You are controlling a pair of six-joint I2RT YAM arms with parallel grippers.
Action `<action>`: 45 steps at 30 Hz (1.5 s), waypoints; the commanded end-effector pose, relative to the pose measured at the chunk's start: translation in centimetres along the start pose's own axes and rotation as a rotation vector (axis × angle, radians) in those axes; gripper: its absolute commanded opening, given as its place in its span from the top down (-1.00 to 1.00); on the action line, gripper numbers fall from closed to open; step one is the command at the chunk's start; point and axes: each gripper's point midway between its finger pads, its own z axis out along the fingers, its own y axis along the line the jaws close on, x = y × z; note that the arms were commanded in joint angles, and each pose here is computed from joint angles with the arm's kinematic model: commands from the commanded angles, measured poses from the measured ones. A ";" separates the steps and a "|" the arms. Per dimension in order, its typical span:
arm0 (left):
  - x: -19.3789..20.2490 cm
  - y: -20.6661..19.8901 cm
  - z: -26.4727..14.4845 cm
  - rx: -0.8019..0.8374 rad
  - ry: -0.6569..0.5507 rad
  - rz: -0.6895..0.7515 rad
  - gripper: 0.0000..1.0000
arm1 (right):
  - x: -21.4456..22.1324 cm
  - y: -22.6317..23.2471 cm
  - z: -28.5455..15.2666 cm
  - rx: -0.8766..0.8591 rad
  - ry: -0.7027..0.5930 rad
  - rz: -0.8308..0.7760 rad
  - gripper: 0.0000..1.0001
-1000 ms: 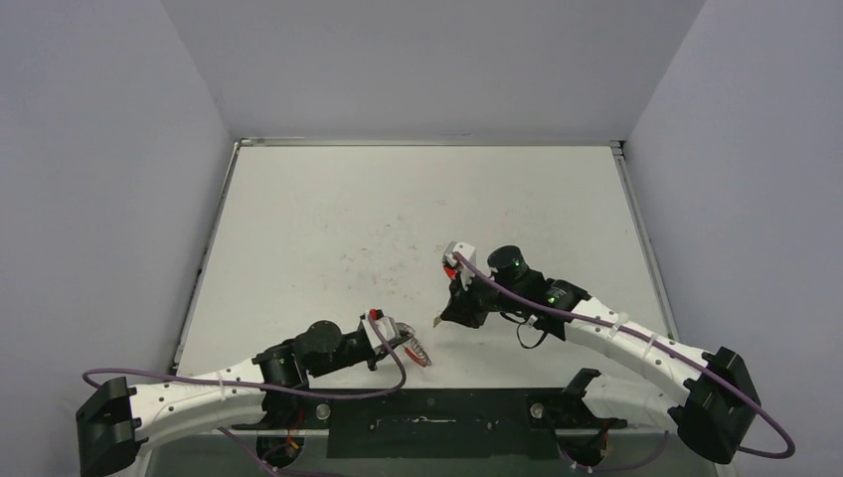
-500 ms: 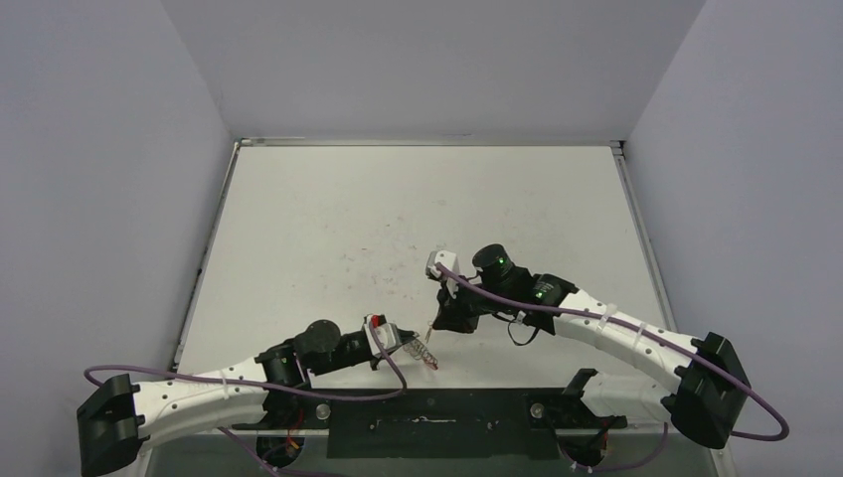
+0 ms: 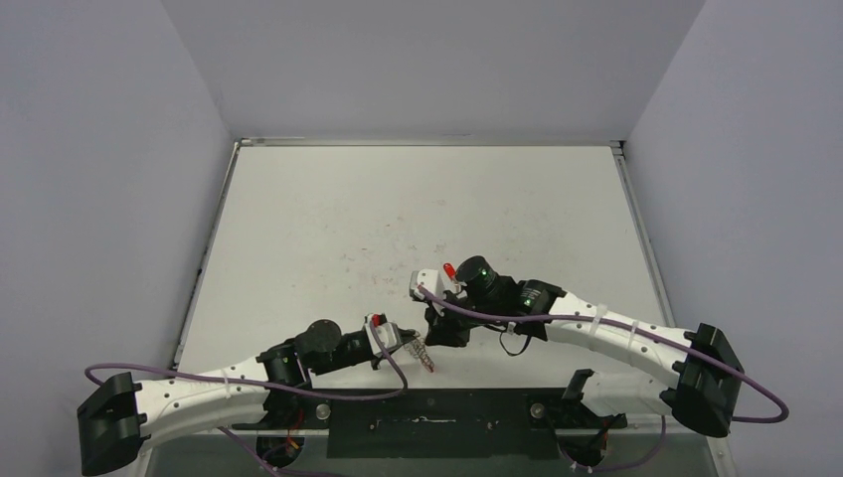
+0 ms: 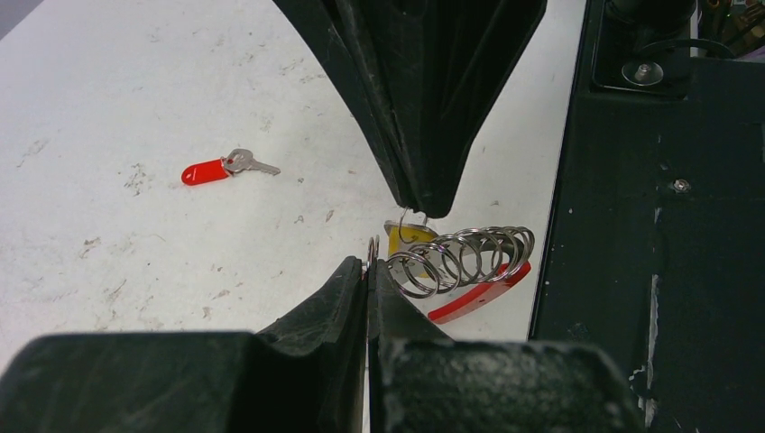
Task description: Put the keys on the keyring
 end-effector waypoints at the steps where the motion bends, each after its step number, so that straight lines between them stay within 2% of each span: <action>1: -4.2 0.4 0.5 -0.008 -0.118 -0.007 1.00 | -2.6 -0.4 -0.3 0.054 -0.041 -0.065 1.00; 9: -3.9 -0.1 0.7 0.016 -0.114 -0.012 1.00 | -3.4 -1.0 -0.5 0.147 -0.056 -0.070 1.00; 24: -4.1 -0.2 0.7 0.021 -0.119 -0.015 1.00 | -3.7 -0.5 0.6 0.165 -0.024 -0.109 1.00; 45: -4.1 -0.2 0.6 0.021 -0.124 -0.021 1.00 | -2.1 -3.7 -0.6 0.377 0.021 -0.074 1.00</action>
